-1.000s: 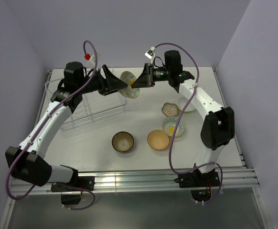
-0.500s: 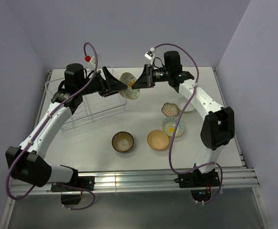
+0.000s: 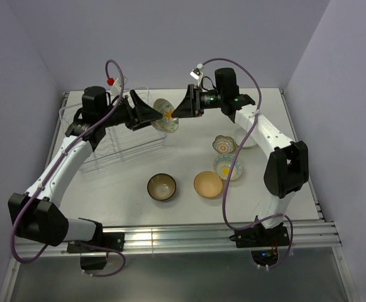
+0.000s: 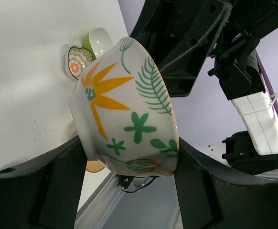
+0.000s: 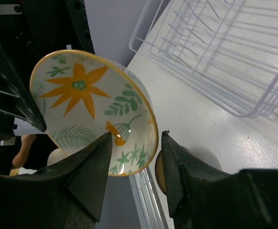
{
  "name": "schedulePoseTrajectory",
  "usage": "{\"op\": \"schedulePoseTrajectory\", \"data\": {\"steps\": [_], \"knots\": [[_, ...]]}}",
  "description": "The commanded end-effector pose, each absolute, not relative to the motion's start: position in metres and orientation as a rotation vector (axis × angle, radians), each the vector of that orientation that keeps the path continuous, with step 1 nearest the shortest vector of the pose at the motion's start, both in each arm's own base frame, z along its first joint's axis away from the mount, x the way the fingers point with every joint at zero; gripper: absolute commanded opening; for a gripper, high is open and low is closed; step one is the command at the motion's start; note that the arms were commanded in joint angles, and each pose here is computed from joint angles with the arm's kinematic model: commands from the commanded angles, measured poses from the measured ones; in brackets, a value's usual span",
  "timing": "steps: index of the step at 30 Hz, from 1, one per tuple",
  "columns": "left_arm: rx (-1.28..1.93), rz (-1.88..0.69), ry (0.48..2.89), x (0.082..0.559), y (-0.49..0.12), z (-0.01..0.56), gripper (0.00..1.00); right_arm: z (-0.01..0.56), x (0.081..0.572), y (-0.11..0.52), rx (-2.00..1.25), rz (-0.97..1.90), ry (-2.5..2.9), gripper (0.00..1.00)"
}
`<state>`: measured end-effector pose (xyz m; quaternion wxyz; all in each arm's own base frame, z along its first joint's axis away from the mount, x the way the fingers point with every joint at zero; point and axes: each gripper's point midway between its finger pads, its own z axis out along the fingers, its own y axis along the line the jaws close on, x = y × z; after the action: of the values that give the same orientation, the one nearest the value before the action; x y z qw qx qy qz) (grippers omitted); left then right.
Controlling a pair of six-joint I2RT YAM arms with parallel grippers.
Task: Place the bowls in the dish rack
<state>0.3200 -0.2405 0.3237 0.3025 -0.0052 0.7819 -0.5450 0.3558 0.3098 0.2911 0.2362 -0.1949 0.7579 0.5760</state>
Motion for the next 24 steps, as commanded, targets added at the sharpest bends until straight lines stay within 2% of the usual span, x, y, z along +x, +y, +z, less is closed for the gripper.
{"op": "schedulePoseTrajectory", "data": {"steps": [1,3,9,10,18,24], "knots": [[0.026,-1.475,1.984,0.312,-0.235,0.351,0.0,0.305,0.354,0.313,-0.561,1.573,2.033,0.54],[0.009,-1.472,1.988,0.314,-0.233,0.348,0.0,0.306,0.354,0.312,-0.56,1.571,2.034,0.62],[-0.064,-1.408,2.021,0.325,-0.21,0.336,0.0,0.309,0.353,0.311,-0.574,1.541,2.035,0.75],[-0.082,-1.393,2.029,0.328,-0.204,0.334,0.0,0.309,0.353,0.311,-0.573,1.532,2.037,0.84],[-0.193,-1.156,2.107,0.354,-0.137,0.312,0.0,0.31,0.351,0.303,-0.593,1.466,2.055,0.88],[-0.258,-0.811,2.193,0.364,-0.064,0.299,0.0,0.309,0.345,0.291,-0.627,1.369,2.092,0.88]]}}
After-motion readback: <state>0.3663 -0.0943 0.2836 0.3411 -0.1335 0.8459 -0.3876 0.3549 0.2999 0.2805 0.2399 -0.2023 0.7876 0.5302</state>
